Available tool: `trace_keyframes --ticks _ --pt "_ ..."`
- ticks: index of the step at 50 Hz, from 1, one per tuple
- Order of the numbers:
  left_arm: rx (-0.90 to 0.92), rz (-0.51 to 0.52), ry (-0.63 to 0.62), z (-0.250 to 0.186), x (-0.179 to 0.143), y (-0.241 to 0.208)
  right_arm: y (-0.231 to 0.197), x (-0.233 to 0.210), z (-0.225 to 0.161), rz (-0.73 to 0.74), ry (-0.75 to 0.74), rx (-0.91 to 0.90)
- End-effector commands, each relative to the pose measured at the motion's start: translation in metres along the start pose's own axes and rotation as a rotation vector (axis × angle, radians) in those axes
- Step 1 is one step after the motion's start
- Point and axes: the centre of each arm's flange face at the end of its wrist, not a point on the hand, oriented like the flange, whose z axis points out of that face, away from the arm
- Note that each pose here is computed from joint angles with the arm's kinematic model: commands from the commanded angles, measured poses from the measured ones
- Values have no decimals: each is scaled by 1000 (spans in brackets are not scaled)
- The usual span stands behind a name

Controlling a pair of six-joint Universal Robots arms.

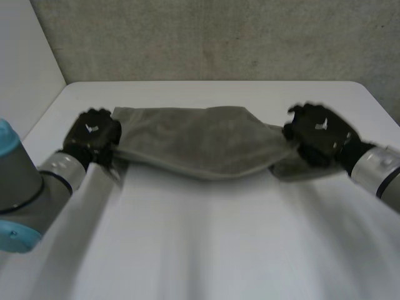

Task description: Fold the towel.

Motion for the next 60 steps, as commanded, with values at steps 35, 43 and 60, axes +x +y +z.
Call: trace_keyframes --ticks 35,43,60 --pt "-87 69 -39 -2 -1 24 45 -13 -12 183 89 -277" --pt "-76 73 -43 -1 -2 21 53 -21 -18 198 81 -299" --pt "-61 54 -48 0 -4 15 65 -41 -27 191 65 -311"
